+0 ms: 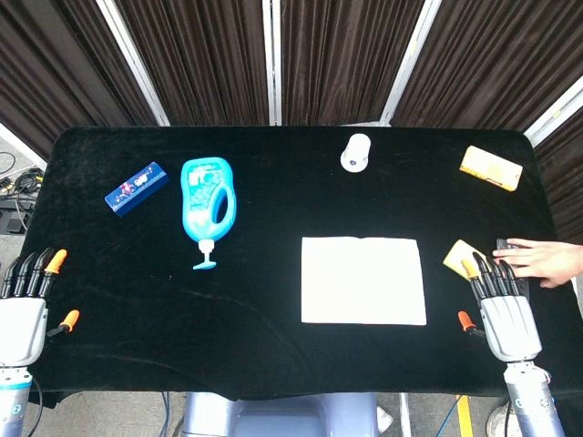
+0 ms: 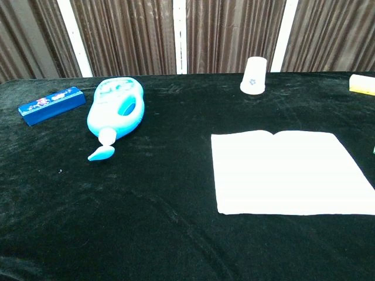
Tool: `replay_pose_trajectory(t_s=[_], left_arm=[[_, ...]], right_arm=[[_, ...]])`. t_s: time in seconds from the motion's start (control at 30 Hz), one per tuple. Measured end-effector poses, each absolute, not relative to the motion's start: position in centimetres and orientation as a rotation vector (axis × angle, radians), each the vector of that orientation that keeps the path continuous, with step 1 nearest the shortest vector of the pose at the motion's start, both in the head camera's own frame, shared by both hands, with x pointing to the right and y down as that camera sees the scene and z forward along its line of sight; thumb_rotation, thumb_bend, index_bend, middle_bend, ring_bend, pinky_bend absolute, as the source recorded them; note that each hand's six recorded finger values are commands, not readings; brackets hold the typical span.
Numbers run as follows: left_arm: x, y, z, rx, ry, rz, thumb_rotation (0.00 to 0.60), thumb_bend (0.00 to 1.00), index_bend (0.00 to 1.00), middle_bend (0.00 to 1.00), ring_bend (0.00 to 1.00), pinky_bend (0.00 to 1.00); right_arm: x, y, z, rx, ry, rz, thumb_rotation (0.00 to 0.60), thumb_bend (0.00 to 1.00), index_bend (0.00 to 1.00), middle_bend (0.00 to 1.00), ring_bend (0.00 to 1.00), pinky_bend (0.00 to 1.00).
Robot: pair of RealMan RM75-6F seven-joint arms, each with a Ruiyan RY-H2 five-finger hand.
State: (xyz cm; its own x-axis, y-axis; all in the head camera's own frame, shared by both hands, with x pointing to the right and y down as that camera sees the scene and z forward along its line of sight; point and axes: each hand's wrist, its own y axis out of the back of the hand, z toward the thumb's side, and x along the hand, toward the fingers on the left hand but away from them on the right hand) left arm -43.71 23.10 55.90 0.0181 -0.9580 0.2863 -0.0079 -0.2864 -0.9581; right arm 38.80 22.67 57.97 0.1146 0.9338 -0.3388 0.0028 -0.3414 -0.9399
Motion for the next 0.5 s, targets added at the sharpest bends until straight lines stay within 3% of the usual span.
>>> replay_pose_trajectory(t_s=[0.5], left_arm=[[-43.79, 22.97, 55.90, -1.430, 1.056, -1.404, 0.600, 0.23, 0.00, 0.00, 0.00, 0.00]], right_arm=[[38.58, 22.70, 58.21, -1.539, -0.948, 1.359, 0.600, 0.20, 0.00, 0.00, 0.00, 0.00]])
